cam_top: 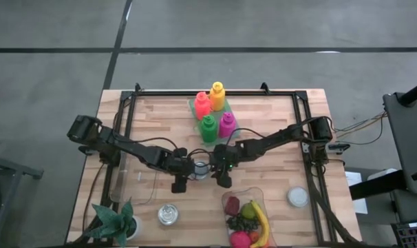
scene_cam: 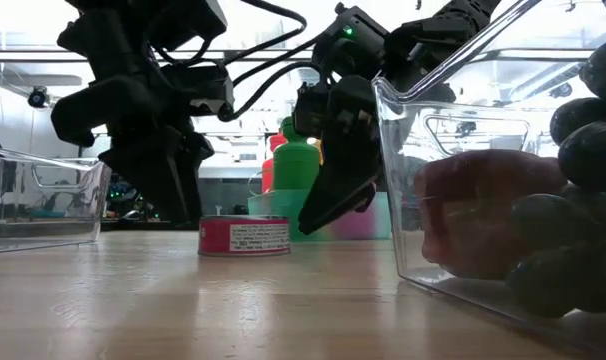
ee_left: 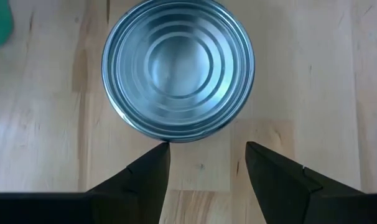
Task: Pick & Place Food Item
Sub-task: Put the red tuna can into the top transparent bin
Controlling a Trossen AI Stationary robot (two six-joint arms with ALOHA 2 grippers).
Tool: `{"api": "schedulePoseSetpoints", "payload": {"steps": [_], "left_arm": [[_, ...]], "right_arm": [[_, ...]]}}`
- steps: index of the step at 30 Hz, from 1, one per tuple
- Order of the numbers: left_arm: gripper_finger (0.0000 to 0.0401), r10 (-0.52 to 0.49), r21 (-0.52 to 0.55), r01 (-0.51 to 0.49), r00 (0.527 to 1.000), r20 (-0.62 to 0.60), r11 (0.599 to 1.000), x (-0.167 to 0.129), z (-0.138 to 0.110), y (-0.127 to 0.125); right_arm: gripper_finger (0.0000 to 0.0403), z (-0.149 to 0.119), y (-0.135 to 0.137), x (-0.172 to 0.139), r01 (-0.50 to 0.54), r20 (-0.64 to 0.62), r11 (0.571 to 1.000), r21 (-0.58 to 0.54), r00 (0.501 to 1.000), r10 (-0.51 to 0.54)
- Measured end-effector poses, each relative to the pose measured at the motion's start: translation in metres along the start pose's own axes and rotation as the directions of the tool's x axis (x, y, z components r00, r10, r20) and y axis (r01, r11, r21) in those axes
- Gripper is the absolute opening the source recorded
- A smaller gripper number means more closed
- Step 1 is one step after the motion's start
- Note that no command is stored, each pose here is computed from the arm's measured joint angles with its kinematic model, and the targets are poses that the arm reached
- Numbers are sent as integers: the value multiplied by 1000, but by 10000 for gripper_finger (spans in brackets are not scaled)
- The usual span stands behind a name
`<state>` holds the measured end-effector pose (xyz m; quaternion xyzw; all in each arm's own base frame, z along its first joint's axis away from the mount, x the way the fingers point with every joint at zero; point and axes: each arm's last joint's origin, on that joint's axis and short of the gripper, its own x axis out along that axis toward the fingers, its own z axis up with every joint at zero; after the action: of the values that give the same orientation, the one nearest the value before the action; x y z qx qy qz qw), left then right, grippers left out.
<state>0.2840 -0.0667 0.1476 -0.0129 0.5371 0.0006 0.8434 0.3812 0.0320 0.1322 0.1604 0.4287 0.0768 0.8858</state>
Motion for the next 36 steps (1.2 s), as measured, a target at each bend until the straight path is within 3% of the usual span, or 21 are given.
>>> {"api": "schedulePoseSetpoints", "payload": {"steps": [16,28,36], "left_arm": [[214,-8,-5,8,1000,21,1000,0,2,-1],[213,-6,-5,6,1000,12,1000,1,1,0],[213,-7,-5,7,1000,14,1000,1,1,0]], "right_arm": [[134,-2,-3,2,48,30,999,-7,998,-48],[134,-13,-7,37,56,-37,997,45,998,-55],[134,-4,-1,24,45,-5,999,-11,999,-46]]}}
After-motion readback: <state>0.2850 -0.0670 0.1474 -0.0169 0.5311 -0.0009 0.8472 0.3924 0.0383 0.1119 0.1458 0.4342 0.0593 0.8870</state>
